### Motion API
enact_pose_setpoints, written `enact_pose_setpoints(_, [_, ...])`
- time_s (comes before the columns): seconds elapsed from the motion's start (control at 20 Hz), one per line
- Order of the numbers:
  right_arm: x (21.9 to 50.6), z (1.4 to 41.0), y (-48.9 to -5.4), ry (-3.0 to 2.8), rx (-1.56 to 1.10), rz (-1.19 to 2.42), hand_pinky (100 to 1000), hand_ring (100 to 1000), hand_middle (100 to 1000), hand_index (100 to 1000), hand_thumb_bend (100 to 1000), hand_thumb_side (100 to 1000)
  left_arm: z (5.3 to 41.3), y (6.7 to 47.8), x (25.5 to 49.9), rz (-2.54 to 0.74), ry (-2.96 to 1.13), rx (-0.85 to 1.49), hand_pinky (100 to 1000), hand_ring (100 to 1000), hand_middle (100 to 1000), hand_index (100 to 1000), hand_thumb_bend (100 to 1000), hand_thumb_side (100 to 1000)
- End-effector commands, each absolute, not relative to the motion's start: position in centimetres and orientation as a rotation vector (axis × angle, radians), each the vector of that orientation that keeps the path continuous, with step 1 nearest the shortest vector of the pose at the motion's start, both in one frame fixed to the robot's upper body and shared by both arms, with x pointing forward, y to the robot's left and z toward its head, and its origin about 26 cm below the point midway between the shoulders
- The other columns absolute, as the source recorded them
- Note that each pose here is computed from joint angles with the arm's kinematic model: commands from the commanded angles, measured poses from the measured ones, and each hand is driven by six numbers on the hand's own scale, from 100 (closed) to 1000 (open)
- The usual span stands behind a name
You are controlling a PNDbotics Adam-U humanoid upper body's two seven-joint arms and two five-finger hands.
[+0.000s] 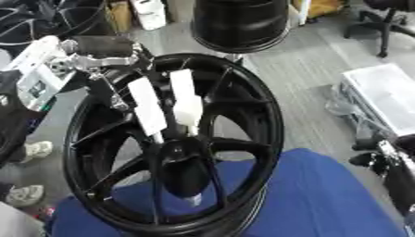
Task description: Pull the pin out of the wheel hub.
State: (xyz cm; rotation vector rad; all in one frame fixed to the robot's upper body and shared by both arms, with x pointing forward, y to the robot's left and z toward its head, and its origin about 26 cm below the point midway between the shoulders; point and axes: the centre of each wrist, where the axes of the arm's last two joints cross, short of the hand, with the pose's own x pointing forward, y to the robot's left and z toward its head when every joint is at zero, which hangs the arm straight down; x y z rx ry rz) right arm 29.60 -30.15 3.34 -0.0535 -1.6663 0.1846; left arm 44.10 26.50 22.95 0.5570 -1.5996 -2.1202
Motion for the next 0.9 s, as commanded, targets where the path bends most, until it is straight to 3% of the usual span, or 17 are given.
enact_pose_setpoints(0.05, [29.8,4.3,-30.4,-1.694,-0.063,0.200,704,558,614,677,100,802,24.6,26.9,44.1,-2.540,-1.398,0.472,798,666,512,590,508,100])
enact_pose_setpoints(0.1, [29.8,4.3,-30.4,-1.694,-0.063,0.199,704,558,614,677,100,802,24.6,26.9,44.2,-2.519,-1.421,0.470,772,614,409,483,454,100])
enact_pose_setpoints(0.25, [29.8,4.2,-30.4,-1.694,-0.063,0.197,705,558,614,677,100,802,24.5,27.3,44.6,-2.424,-1.507,0.445,767,606,372,450,437,100])
enact_pose_setpoints(0.9, [29.7,4.1,-30.5,-1.687,-0.067,0.192,706,559,615,678,100,803,29.6,28.6,43.1,-2.278,-1.616,0.472,771,607,350,432,437,100])
